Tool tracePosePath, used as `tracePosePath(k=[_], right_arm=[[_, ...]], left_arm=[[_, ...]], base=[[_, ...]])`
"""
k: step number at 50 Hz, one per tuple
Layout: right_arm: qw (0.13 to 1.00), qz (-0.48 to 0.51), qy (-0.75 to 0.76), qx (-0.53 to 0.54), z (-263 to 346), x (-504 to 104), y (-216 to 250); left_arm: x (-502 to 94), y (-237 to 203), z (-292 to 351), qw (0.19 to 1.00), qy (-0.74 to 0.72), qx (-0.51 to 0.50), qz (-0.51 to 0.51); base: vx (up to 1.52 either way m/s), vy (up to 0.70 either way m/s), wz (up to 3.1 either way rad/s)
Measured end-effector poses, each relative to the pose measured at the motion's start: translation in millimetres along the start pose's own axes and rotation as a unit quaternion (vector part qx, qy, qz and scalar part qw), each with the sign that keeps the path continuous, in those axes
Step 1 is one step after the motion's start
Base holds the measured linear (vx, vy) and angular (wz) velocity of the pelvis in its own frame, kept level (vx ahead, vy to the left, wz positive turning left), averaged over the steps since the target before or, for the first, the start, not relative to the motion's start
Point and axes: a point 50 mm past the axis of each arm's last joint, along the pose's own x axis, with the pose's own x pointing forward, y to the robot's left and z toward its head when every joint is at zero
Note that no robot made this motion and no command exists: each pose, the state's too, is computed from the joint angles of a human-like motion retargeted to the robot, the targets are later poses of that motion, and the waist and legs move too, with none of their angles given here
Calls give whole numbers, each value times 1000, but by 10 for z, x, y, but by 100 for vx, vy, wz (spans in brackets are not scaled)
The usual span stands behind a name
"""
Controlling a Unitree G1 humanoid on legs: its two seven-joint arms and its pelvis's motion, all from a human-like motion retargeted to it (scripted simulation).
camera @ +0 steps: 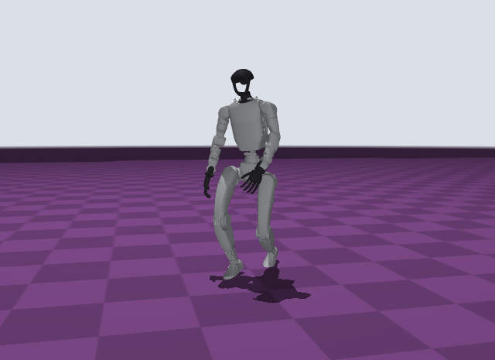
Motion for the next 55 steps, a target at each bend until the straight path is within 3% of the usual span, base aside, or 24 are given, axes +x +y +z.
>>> tracePosePath(k=[7,20,28,37,45,50,55], right_arm=[[999,35,2,13,-5,-4,162],[994,-31,-107,-18,596,21,-556],[982,-67,-173,-26,856,-48,-667],[985,-128,-108,-48,594,-24,-797],[997,-64,42,-16,-289,-88,-223],[999,-30,34,-12,-257,-76,-39],[999,-24,-41,-24,186,17,-60]], left_arm=[[-6,79,-1,1000,-1,23,6],[-1027,-332,-1629,948,309,-20,-79],[-1556,-374,-2025,920,381,-67,-64],[-790,-127,-1349,972,229,-58,12],[-93,207,-22,993,-24,-49,102],[24,514,667,980,-132,8,151],[-1,323,151,992,-28,46,113]], base=[[-43,9,4],[-50,0,-12],[-49,-8,-59],[-48,-11,-59],[-38,-2,25],[-33,4,75],[-39,3,26]])
